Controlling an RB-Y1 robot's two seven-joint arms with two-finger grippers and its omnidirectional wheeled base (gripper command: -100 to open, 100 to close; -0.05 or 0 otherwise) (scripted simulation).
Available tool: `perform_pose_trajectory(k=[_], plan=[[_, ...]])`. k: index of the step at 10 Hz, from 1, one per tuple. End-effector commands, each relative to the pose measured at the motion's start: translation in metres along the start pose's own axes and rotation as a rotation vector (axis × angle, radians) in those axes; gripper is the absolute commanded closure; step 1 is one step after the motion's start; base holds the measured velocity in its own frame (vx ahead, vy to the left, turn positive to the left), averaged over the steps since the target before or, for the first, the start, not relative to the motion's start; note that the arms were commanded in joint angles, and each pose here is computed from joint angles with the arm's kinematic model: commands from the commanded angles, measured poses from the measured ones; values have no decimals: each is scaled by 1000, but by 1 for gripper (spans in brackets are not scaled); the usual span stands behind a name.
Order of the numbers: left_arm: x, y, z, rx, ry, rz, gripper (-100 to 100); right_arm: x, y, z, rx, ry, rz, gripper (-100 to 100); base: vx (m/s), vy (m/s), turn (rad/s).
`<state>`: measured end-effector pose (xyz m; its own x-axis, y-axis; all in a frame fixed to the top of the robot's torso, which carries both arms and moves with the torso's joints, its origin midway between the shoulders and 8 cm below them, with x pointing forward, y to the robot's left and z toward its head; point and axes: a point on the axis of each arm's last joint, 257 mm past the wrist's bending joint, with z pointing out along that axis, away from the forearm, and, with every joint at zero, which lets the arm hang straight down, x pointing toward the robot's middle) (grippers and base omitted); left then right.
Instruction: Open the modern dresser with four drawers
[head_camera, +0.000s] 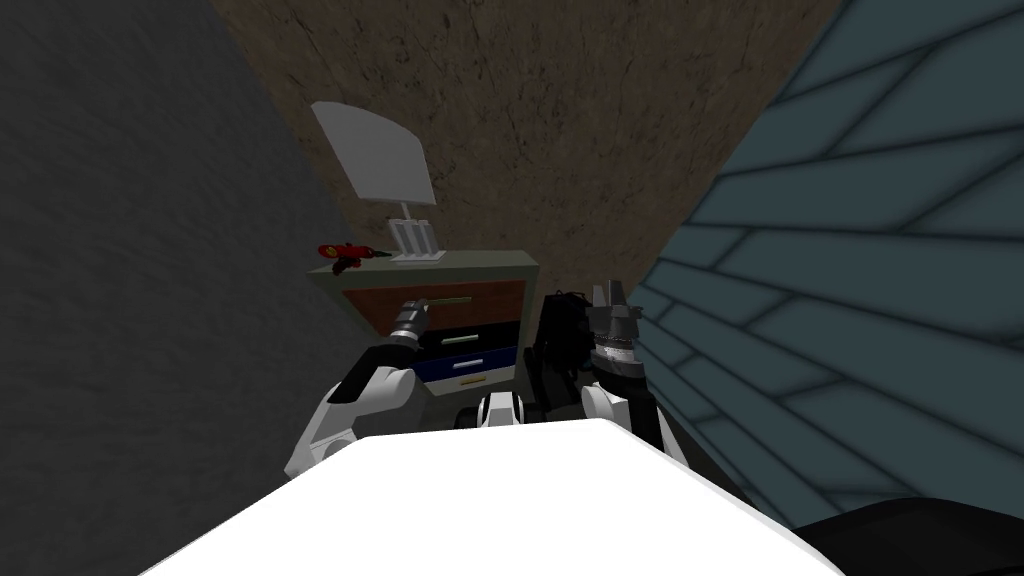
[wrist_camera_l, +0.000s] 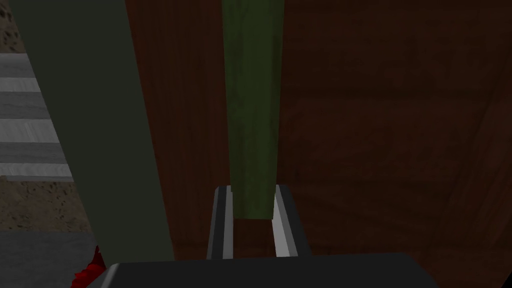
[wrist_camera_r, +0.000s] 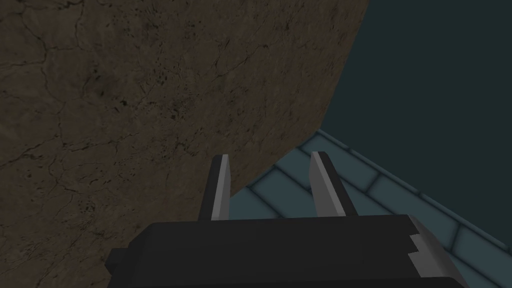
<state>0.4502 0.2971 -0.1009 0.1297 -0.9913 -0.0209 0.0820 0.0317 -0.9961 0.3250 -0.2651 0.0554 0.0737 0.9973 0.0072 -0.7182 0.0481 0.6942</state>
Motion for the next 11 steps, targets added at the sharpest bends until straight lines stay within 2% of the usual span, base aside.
perform_pose_trajectory(k=[1,5,6,9,10,11], plan=[[8,4,-13,-4,16,0,100,0,0,0,0,0,0,0,25,6,49],[21,4,-30,-3,35,-5,100,0,0,0,0,0,0,0,41,11,65],[19,1,-26,8,32,-5,100,0,0,0,0,0,0,0,13,4,14],[19,-8,-39,-7,37,-4,100,0,0,0,0,0,0,0,-146,1,0],[20,-9,-36,3,38,-6,100,0,0,0,0,0,0,0,-81,-16,-9],[21,-7,-39,-5,41,-6,100,0,0,0,0,0,0,0,-127,-14,21]])
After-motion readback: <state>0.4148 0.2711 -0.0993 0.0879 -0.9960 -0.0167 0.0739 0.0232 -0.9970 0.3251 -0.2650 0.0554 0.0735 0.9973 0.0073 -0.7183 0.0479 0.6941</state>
